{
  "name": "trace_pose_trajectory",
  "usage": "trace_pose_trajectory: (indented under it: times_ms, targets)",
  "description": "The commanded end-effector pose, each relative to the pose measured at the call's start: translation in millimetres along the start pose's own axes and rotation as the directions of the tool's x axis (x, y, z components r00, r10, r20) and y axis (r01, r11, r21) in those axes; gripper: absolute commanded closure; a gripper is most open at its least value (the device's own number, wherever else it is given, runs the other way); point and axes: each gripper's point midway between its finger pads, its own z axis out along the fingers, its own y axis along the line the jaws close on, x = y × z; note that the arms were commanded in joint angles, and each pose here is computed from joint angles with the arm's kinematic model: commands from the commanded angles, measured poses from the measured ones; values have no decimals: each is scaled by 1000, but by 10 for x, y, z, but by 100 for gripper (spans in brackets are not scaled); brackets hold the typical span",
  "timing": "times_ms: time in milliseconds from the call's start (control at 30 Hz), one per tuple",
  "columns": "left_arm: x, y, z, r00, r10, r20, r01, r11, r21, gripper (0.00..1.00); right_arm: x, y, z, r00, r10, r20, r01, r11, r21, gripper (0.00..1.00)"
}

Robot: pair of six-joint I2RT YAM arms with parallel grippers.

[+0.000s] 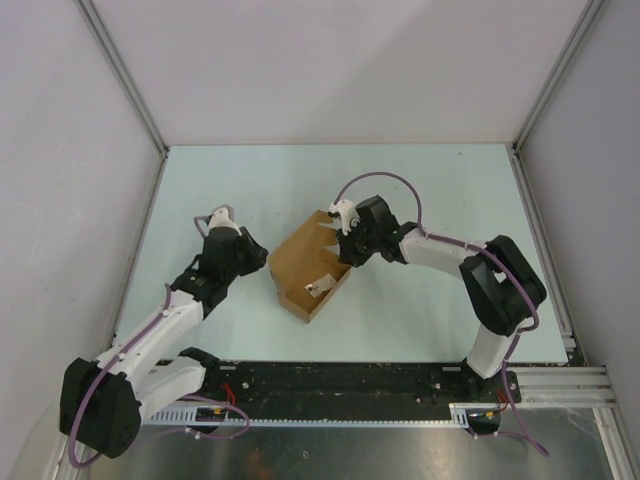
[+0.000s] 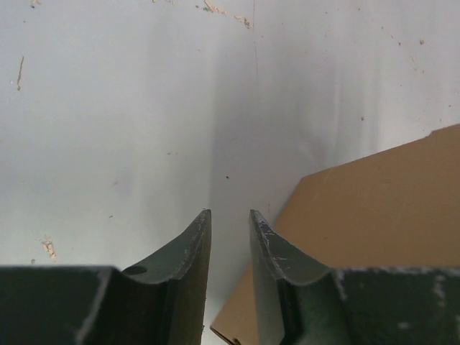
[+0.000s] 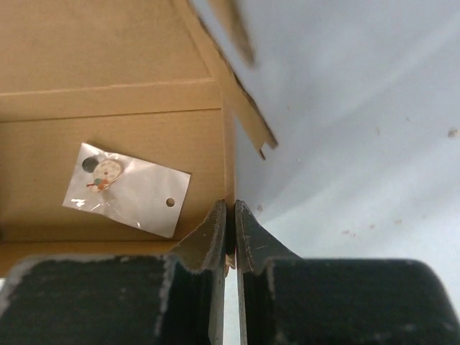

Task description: Fold the paper box

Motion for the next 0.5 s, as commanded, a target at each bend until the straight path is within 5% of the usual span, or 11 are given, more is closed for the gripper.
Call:
trace_pose_trajectory:
  times_ms: [0, 200, 467]
  targets:
    - [-67, 7, -49, 999, -6, 35, 6, 1000, 10, 67, -117, -55, -261, 997, 59, 45, -67, 979, 193, 93]
    - [-117, 38, -79, 998, -15, 55, 15, 1000, -4, 67, -143, -102, -536, 983, 142, 113, -175, 906, 385, 97]
    - [-159, 40, -133, 996, -35, 80, 35, 999, 0, 67, 35, -53, -638, 886, 341, 315, -463, 689, 558, 100]
